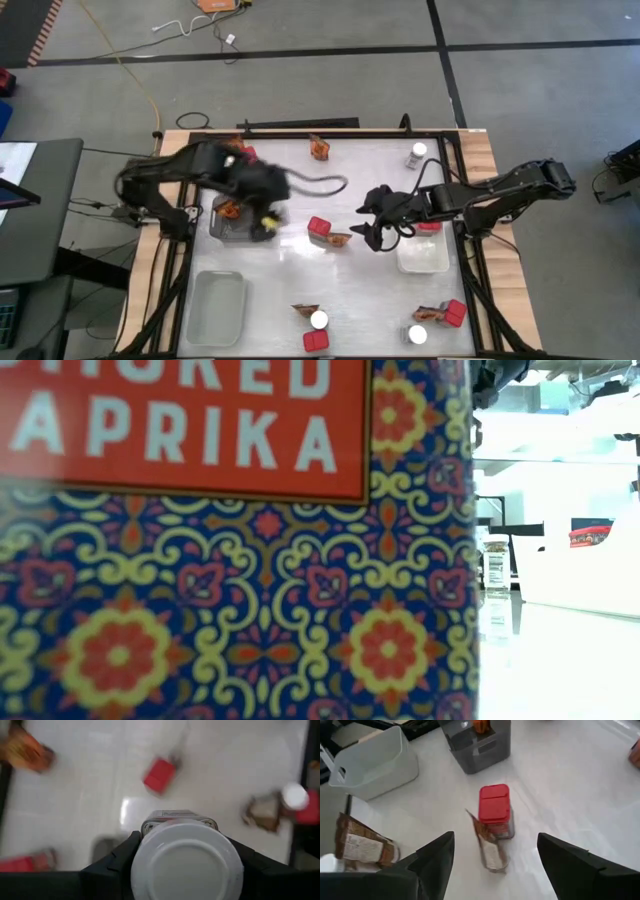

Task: Sort spices by type
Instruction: Put the white spice bottle into the gray bin

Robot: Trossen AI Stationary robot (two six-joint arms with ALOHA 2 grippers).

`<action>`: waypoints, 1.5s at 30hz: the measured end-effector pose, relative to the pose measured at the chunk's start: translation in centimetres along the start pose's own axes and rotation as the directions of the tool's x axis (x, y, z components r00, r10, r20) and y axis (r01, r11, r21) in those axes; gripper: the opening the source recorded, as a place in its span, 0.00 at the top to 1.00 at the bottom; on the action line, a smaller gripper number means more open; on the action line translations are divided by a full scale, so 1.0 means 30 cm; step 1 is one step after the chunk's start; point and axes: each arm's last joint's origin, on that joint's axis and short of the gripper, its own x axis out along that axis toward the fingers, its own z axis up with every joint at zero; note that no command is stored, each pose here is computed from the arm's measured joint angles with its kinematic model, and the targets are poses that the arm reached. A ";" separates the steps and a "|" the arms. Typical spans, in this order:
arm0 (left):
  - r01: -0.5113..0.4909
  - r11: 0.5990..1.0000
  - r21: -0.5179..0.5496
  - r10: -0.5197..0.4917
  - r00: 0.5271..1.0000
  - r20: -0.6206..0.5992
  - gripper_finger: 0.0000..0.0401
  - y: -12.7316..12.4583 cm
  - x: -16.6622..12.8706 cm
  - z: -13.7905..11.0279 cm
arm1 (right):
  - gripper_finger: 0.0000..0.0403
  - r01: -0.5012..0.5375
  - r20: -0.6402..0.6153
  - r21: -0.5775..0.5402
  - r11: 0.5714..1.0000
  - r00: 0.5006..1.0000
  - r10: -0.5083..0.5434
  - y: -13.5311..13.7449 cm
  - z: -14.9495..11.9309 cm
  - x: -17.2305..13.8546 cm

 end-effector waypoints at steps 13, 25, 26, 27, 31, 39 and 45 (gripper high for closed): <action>0.142 0.968 -0.207 -0.141 0.990 0.016 0.50 -0.161 -0.018 -0.436 | 0.23 -0.109 0.111 0.236 0.966 0.990 0.085 0.039 0.029 -0.007; 0.116 0.992 -0.042 -0.120 0.986 -0.114 0.50 -0.318 0.125 -0.685 | 0.23 -0.162 0.146 0.228 0.960 0.981 0.131 0.071 0.029 -0.007; 0.106 0.994 -0.032 -0.109 0.986 -0.124 0.50 -0.322 0.140 -0.698 | 0.23 -0.165 0.142 0.224 0.960 0.981 0.135 0.076 0.025 -0.008; 0.096 0.995 -0.028 -0.099 0.986 -0.134 0.50 -0.325 0.155 -0.710 | 0.23 -0.167 0.138 0.221 0.961 0.981 0.138 0.080 0.021 -0.009; 0.079 0.997 -0.005 -0.078 0.979 -0.187 0.50 -0.322 0.211 -0.752 | 0.23 -0.183 0.130 0.209 0.961 0.979 0.159 0.098 0.010 -0.015; 0.149 0.988 0.042 -0.139 0.973 -0.187 0.50 -0.333 0.291 -0.792 | 0.23 -0.213 0.115 0.190 0.958 0.974 0.194 0.129 -0.010 -0.026; 0.159 0.985 0.068 -0.145 0.974 -0.176 0.50 -0.343 0.327 -0.840 | 0.23 -0.231 0.107 0.202 0.952 0.971 0.213 0.145 -0.021 -0.033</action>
